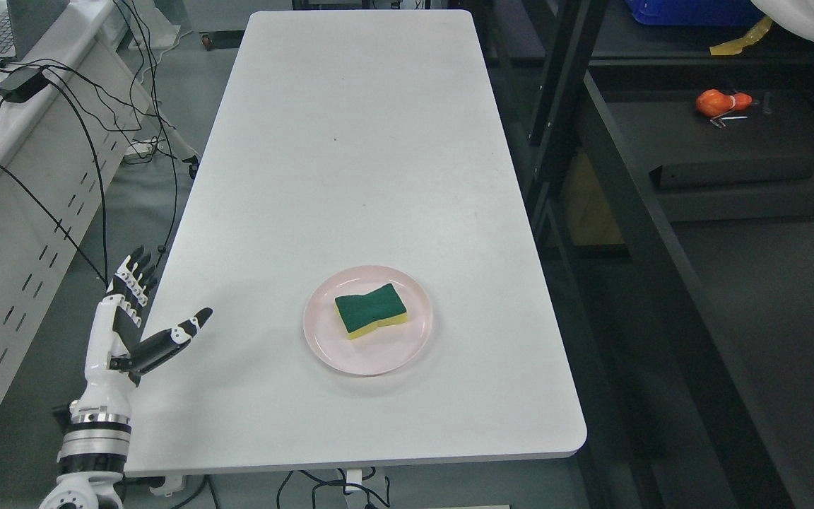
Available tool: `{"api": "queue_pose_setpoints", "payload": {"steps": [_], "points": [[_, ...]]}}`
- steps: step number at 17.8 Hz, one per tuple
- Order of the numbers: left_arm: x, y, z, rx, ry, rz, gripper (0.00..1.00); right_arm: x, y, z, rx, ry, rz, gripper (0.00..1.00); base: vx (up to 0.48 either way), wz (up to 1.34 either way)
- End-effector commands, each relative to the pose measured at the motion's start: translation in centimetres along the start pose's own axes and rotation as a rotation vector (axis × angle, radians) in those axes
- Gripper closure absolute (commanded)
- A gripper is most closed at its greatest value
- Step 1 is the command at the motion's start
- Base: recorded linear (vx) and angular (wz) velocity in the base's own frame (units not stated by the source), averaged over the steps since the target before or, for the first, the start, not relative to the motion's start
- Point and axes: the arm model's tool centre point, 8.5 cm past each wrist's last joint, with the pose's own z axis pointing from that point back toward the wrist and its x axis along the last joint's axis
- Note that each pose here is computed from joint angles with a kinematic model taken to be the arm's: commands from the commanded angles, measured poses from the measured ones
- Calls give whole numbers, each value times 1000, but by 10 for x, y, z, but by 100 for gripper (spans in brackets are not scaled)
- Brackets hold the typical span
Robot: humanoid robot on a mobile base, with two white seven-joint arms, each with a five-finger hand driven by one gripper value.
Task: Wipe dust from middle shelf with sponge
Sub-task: 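Raise the left hand and open it toward the sponge on the pink plate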
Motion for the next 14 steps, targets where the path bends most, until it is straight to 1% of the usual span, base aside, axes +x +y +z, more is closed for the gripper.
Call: {"api": "queue_pose_setpoints", "payload": {"steps": [1,6,7,9,11,13,14], "points": [[5,-5,-9,-8,-19,8,1,10,-10,0,-14,-24,-2,0,0,0],[16,-5,-18,-22,-68,2,1,9,-10,0,-14,-23,-2,0,0,0],[18,-8,-19,-81,-82,-33,1,9,-10,0,-14,-23,-2,0,0,0],[24,-9,-24,-289,-115,-258,2,9,-10,0,-14,-23,-2,0,0,0],[45,-25,-50,-418,-280,-569,2,10,-10,0,-14,-24,-2,0,0,0],[60,-38,-68,-487,-394,-825,2,10,-10,0,-14,-24,-2,0,0,0],[65,-46,-75,-533,-430,-929,2,9,-10,0,-14,-23,-1,0,0,0]]}}
